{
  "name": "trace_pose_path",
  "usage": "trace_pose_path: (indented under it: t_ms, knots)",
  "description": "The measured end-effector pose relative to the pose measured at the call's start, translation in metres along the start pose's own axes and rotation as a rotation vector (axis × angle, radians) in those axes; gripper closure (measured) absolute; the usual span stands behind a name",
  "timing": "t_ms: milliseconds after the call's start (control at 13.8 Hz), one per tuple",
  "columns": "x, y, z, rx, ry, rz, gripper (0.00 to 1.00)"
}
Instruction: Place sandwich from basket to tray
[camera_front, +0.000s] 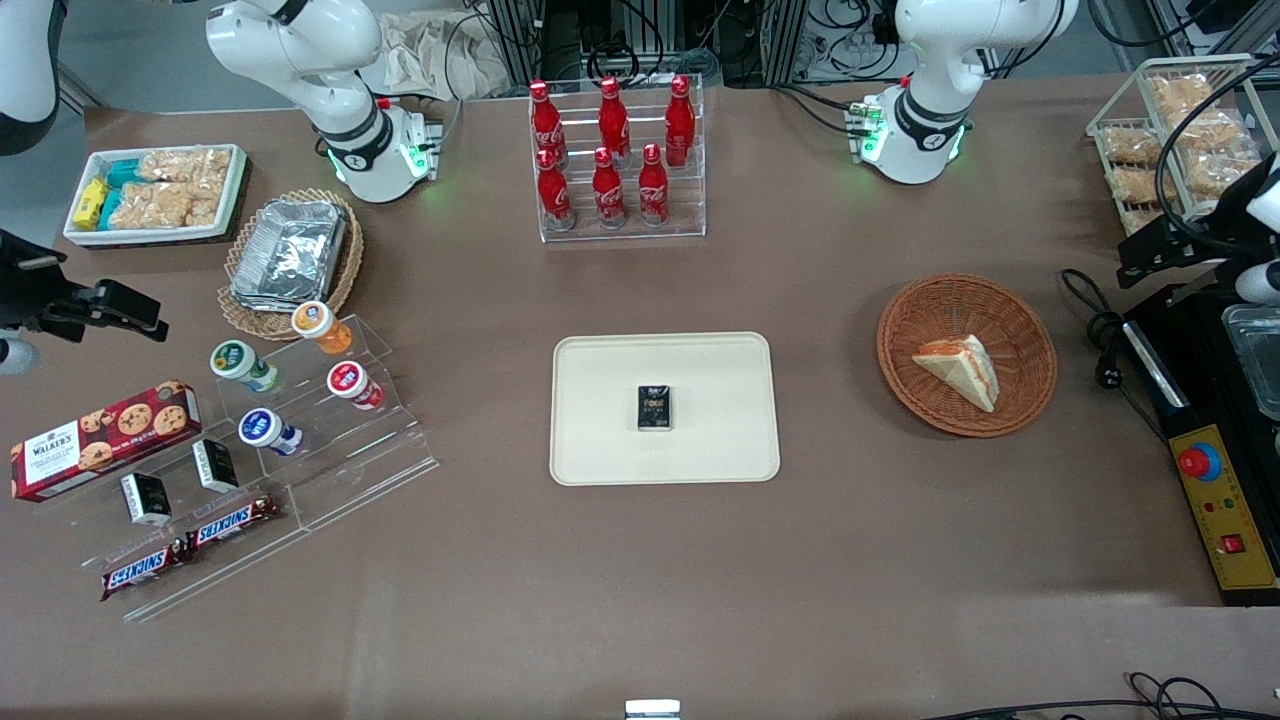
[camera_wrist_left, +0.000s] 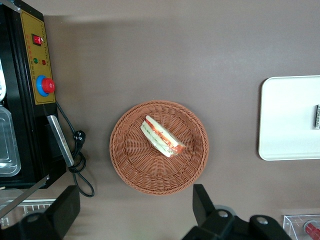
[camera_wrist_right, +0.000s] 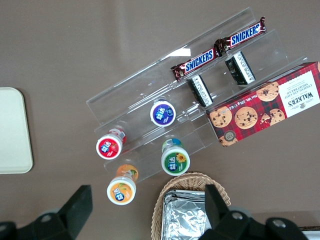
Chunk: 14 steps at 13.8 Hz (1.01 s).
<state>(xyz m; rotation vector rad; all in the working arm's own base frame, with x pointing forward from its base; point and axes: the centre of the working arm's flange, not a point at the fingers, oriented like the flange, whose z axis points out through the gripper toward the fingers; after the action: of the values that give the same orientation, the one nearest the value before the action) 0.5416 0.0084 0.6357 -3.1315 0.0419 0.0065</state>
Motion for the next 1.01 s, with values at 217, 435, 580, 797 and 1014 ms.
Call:
trace_pose_path:
  t_ms: [217,435,580,797,1014]
  knots:
    - [0.0,-0.001,0.001,0.0,-0.001,-0.001,0.0]
    - [0.004,-0.001,0.008,0.0,-0.015,-0.043,0.0]
    - [0.009,-0.001,0.017,0.001,-0.03,-0.146,0.0]
    - [0.013,0.001,0.033,-0.004,-0.064,-0.281,0.0]
    - [0.014,0.003,0.059,0.004,-0.097,-0.41,0.0]
